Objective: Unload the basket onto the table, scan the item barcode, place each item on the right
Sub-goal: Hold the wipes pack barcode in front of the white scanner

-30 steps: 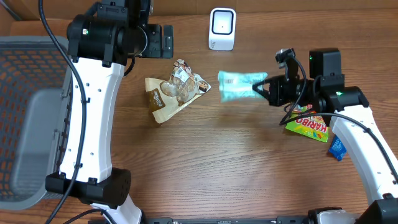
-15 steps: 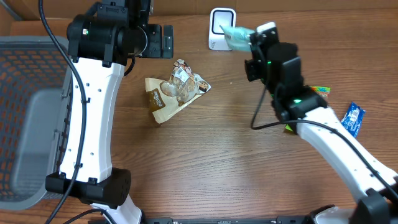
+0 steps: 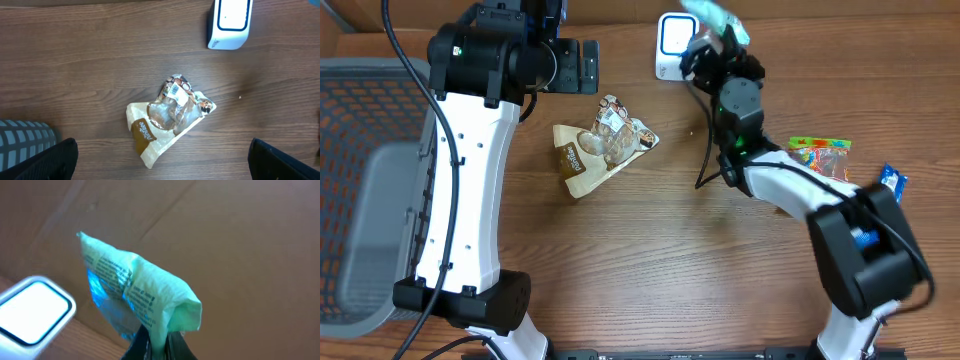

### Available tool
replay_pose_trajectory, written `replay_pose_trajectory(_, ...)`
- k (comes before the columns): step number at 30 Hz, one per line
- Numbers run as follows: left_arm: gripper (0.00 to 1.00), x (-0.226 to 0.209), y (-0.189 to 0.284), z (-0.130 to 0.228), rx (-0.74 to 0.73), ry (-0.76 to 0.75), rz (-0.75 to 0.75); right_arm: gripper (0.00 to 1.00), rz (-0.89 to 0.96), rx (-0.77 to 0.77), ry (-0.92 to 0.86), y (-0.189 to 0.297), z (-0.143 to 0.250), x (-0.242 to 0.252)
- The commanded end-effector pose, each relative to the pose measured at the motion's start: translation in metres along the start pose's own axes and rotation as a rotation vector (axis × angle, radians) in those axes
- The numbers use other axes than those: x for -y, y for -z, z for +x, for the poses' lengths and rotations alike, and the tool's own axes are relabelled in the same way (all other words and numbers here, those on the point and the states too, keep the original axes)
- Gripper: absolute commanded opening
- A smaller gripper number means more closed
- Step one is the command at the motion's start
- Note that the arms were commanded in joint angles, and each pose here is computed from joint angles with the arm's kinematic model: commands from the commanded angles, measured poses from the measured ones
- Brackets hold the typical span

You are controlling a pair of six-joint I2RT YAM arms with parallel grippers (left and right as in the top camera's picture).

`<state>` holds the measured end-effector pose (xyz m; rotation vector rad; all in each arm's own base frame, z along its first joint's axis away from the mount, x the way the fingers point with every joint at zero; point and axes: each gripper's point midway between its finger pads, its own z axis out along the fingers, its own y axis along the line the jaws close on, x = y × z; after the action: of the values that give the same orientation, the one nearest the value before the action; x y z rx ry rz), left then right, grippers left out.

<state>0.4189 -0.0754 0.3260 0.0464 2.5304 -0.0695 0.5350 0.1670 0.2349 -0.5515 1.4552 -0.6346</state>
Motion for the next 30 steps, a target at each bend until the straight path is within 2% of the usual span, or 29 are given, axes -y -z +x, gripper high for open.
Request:
replay_pose_trajectory(1, 0.99, -0.003, -0.004, 0.001, -0.008, -0.017, -0.010, 0.04, -0.016, 0.062, 0.224, -0.008, 0.002, -0.021)
replay_pose_trajectory(6, 1.00, -0.003, -0.004, 0.001, -0.008, -0.017, -0.010, 0.04, -0.009, 0.159, 0.350, -0.020, -0.005, -0.043)
replay_pose_trajectory(17, 0.99, -0.003, -0.004, 0.001, -0.008, -0.017, -0.010, 0.04, -0.027, 0.198, 0.371, -0.063, -0.034, -0.046)
replay_pose_trajectory(21, 1.00, -0.003, -0.004, 0.001, -0.008, -0.017, -0.010, 0.04, -0.091, 0.230, 0.388, -0.068, -0.032, -0.055)
replay_pose_trajectory(30, 1.00, -0.003, -0.004, 0.001, -0.009, -0.017, -0.010, 0.04, -0.097, 0.193, 0.429, -0.077, -0.006, -0.055)
